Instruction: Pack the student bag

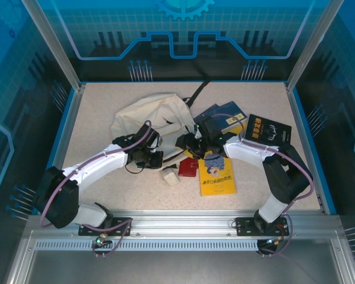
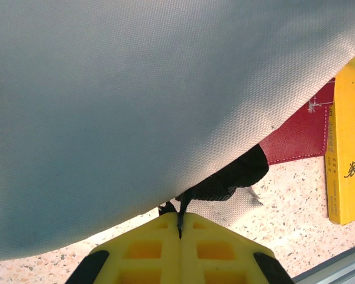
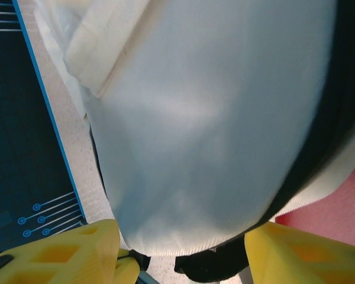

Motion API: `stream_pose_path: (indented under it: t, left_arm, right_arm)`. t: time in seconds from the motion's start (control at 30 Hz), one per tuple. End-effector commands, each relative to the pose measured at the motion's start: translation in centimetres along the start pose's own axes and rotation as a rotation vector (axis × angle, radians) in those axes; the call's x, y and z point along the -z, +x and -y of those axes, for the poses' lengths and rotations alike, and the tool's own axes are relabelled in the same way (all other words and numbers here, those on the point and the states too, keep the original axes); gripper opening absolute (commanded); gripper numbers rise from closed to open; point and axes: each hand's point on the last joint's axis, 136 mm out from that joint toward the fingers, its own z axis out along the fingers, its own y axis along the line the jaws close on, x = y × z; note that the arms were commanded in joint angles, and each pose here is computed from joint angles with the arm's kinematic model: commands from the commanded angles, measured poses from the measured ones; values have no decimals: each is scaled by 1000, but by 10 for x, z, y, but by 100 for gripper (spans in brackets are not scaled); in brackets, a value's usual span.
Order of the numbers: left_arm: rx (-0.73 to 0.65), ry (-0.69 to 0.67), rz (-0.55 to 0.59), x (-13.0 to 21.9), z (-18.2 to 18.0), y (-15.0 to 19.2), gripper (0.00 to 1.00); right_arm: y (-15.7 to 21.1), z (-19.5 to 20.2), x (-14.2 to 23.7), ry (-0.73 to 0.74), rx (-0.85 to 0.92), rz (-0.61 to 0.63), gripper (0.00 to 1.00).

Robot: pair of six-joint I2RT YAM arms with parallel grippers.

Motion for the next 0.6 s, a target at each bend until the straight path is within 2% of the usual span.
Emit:
stream_pose_path:
  t: [0.0,0.13,0.27,0.4,0.57]
  left_arm:
    - [-25,36,8,12,11,-3,0]
    - [-21,19,3,15,9,-1,0]
    - [-12,-43,-8,18,-2,2,0]
    - [12,-147,-11,26,-20,6,0]
    - [30,-246,-16,36,-37,10,0]
  right_arm:
    - [7,5,-9,12,-69,-11,57]
    - [6,9,-19,26,-74,-16,51]
    - [-3,13,-24,49,-62,7,35]
    - [-21,23,-18,100,-47,69,26]
    - [-45,31,-5,133,-39,135,21]
